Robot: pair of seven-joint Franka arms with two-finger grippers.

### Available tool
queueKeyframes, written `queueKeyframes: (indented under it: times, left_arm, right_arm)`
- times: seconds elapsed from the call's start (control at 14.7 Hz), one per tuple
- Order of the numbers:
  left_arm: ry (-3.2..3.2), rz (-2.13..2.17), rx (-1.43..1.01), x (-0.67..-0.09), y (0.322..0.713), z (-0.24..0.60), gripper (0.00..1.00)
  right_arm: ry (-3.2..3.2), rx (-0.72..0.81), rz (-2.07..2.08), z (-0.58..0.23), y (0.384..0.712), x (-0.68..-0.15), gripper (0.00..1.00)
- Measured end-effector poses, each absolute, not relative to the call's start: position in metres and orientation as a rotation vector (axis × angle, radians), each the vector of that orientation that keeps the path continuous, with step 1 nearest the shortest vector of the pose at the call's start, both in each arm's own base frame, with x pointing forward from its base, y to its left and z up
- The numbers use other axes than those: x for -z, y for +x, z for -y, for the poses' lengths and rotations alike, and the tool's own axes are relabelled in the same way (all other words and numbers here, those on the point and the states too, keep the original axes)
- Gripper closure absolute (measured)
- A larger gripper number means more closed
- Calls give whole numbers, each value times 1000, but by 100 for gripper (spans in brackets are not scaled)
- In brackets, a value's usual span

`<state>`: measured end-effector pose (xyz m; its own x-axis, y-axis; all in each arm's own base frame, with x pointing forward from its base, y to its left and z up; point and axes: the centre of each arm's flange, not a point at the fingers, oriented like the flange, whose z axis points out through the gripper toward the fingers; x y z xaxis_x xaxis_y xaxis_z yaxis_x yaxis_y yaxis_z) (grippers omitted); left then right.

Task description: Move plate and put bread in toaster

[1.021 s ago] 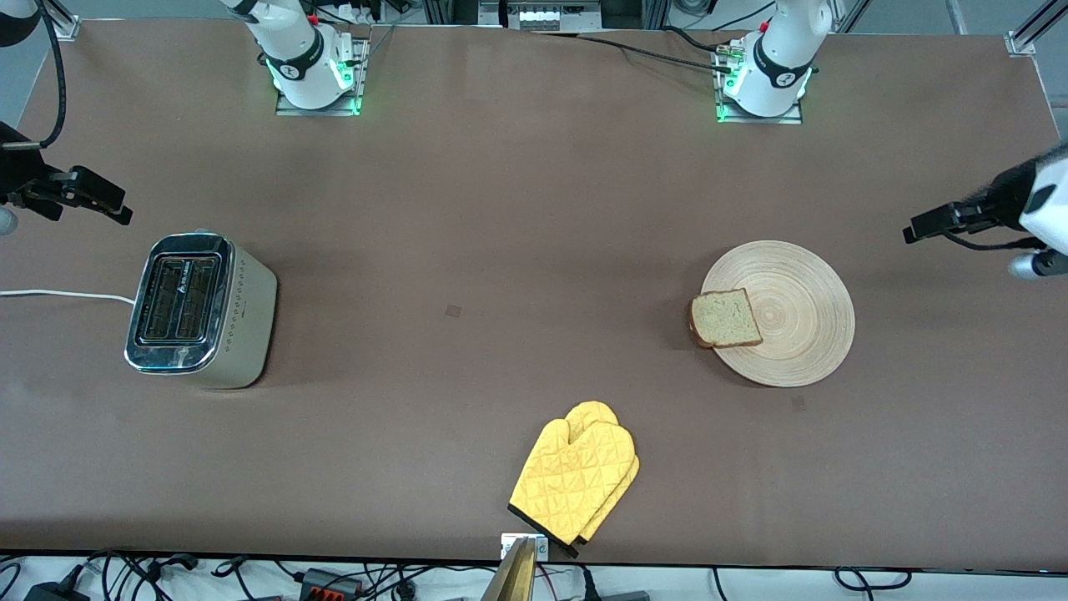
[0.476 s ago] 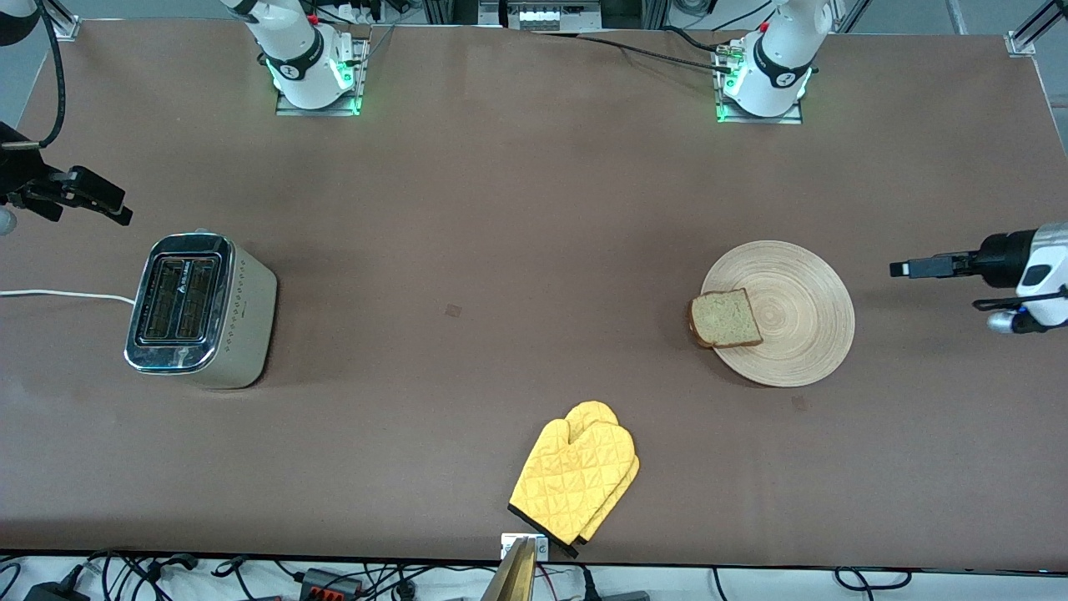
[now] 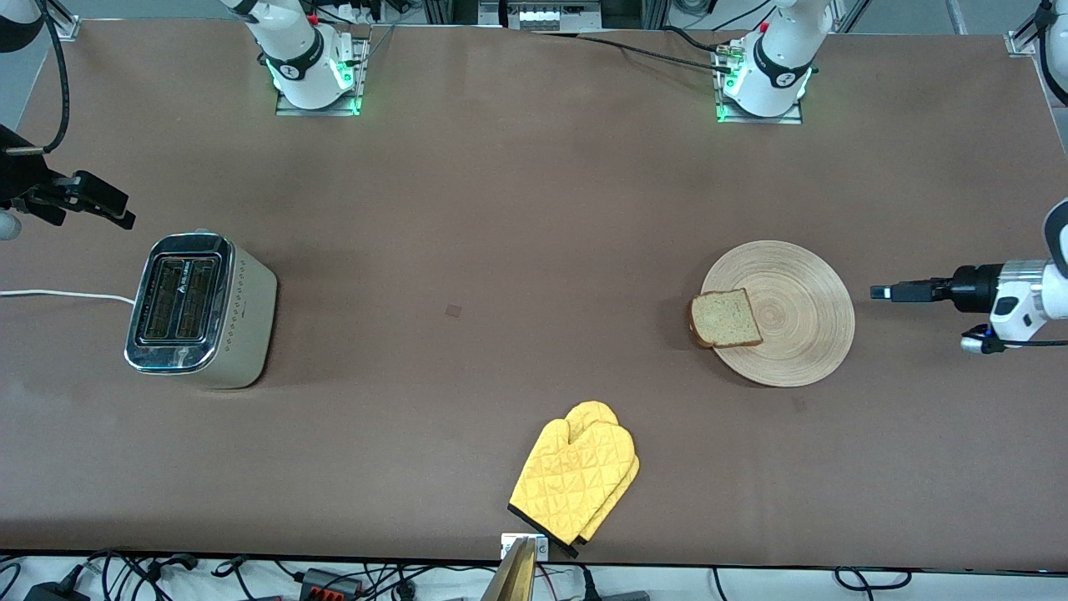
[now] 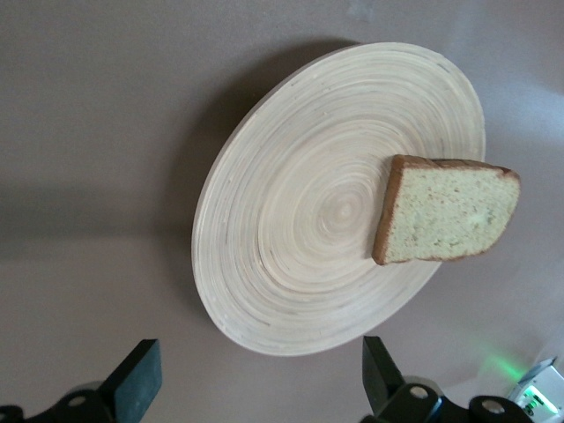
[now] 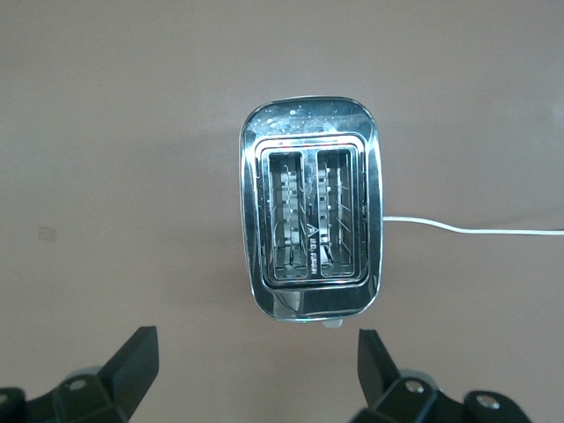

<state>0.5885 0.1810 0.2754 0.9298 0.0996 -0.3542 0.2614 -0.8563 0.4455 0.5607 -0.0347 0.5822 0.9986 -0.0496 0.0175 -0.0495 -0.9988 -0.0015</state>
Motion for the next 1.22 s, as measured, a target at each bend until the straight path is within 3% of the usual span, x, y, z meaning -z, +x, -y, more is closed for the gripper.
queueKeyframes:
  times: [0.75,1.22]
  left_arm:
    - [2535,-168,307,-203,547,-177,0]
    - [2467,-106,237,-177,543,-171,0]
  right_arm:
    - [-3138,-10,-48,24,566,-570,0]
    - [-3139,-10,-46,24,566,-570,0]
